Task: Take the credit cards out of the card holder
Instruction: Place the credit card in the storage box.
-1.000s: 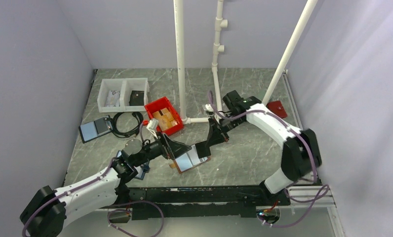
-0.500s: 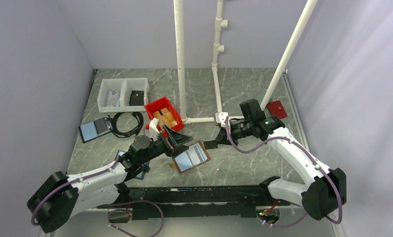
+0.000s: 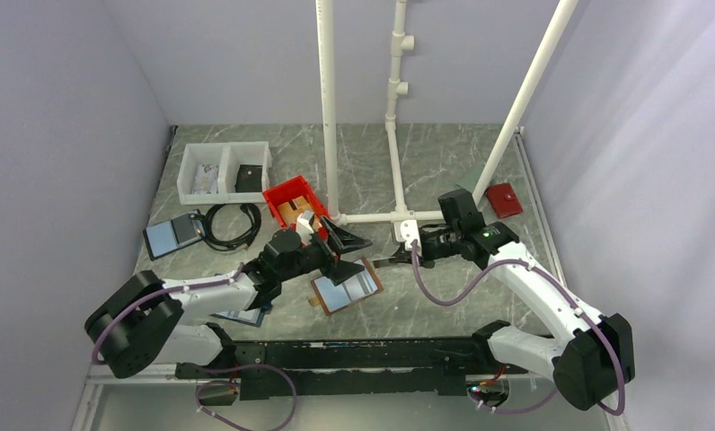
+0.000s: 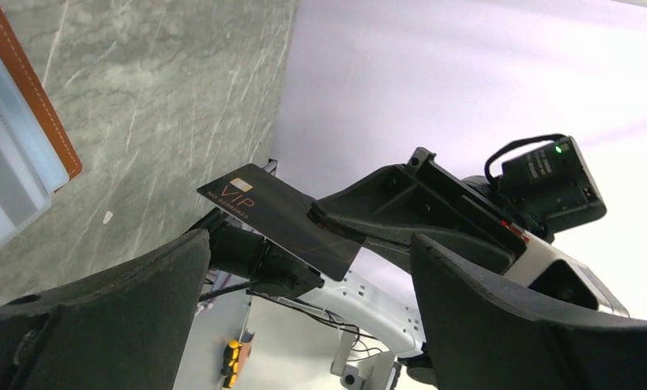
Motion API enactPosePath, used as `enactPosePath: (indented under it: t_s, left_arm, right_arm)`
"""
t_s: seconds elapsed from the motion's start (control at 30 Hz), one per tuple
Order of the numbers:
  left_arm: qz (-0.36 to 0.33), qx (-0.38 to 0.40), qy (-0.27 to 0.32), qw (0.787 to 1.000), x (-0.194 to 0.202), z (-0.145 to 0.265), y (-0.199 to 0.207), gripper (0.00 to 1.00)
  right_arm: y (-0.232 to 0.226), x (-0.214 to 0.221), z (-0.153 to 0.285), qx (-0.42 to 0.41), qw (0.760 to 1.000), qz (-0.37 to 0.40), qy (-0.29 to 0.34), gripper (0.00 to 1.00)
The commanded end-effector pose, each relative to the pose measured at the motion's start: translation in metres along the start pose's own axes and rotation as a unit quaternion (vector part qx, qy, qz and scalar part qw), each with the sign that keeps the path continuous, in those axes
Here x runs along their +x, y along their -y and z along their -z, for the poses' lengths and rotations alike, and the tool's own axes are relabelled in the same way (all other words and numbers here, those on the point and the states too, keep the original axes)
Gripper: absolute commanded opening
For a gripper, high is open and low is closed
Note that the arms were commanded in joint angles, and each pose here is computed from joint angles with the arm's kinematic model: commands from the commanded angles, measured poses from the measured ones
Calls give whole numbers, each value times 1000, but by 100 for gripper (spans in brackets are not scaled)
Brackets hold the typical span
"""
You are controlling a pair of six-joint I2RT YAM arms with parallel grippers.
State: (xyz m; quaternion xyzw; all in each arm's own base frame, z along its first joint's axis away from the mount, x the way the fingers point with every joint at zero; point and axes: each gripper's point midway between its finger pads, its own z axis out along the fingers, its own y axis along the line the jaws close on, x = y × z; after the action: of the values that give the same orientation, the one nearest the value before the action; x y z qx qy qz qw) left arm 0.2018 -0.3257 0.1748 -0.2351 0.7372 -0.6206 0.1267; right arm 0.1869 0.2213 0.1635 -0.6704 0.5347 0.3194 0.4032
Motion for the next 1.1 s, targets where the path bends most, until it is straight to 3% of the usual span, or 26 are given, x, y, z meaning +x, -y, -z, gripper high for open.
enactPosePath:
  t_s: [0.0, 0.57, 0.73, 0.83, 1.07]
  left_arm:
    - [19, 24, -27, 999, 11, -12, 19, 96]
    - [58, 51, -86, 993, 31, -46, 15, 45]
    - [59, 65, -91, 992, 32, -47, 16, 17]
    - [54, 75, -95, 991, 33, -46, 18, 0]
    - [17, 61, -98, 993, 33, -42, 8, 0]
  right_arm:
    - [14, -6, 3, 27, 998, 60, 5, 0]
    - [-2, 1, -5, -6, 995, 103, 7, 0]
    - [-23, -1, -5, -49, 989, 137, 27, 1]
    - [-29, -2, -5, -60, 987, 144, 32, 12]
    - [-17, -5, 3, -36, 995, 92, 4, 61]
